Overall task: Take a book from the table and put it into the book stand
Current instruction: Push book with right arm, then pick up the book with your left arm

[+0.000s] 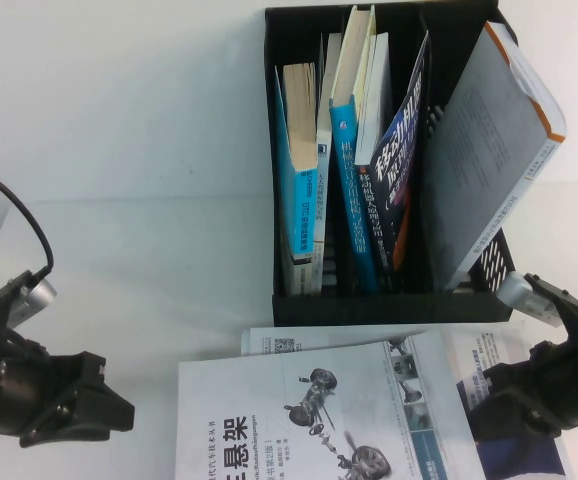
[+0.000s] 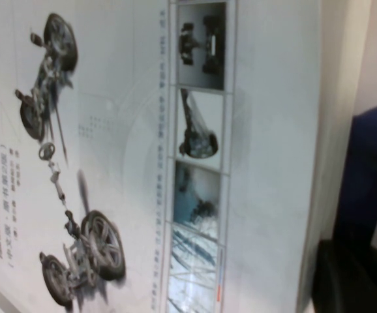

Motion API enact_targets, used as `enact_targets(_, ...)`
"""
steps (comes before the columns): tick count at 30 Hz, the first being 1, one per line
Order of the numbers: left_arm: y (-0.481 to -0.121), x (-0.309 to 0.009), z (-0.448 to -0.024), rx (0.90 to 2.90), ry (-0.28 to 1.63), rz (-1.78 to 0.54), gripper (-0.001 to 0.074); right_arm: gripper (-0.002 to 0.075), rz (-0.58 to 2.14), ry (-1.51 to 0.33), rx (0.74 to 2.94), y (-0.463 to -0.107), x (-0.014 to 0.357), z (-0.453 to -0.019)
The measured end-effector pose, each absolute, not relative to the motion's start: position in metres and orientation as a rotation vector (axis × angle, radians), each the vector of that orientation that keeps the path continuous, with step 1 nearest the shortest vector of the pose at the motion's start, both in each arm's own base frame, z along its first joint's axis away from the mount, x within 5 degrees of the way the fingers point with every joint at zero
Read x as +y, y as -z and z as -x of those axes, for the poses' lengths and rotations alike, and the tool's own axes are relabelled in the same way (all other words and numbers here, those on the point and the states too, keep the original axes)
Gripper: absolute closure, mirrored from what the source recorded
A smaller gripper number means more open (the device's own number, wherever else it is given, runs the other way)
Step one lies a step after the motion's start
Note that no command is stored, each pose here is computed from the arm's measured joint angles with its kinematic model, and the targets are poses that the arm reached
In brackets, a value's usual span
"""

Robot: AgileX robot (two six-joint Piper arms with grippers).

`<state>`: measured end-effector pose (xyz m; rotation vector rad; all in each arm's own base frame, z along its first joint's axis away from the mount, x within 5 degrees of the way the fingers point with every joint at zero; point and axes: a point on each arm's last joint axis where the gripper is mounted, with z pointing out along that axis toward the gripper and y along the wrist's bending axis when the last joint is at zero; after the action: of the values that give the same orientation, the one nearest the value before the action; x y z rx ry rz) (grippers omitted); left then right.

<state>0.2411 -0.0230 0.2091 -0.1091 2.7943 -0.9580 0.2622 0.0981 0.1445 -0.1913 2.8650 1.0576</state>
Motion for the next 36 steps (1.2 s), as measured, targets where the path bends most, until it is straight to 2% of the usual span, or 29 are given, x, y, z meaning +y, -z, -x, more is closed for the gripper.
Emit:
enact_targets(5,-0.204,-0.024,-0.244,2.796,0.995,0.129,0.028,0.0731,0.192,-1.061,2.868,-0.144,0.098,-0.262)
enact_targets(9,-0.188,-0.029,-0.243,2.766,1.088,0.15,0.018,0.0731,0.193,-1.063,2.869,-0.144,0.098,-0.262)
enact_targets(21,-0.145,-0.037,-0.252,2.664,1.32,0.236,0.0153,0.0731,0.223,-1.111,2.889,-0.144,0.1,-0.258)
enact_targets(28,-0.131,-0.046,-0.259,2.547,1.578,0.283,0.0152,0.0731,0.233,-1.132,2.893,-0.145,0.1,-0.257)
enact_targets(36,-0.11,-0.063,-0.258,2.584,1.694,0.307,0.0166,0.0731,0.227,-1.142,2.89,-0.146,0.101,-0.257)
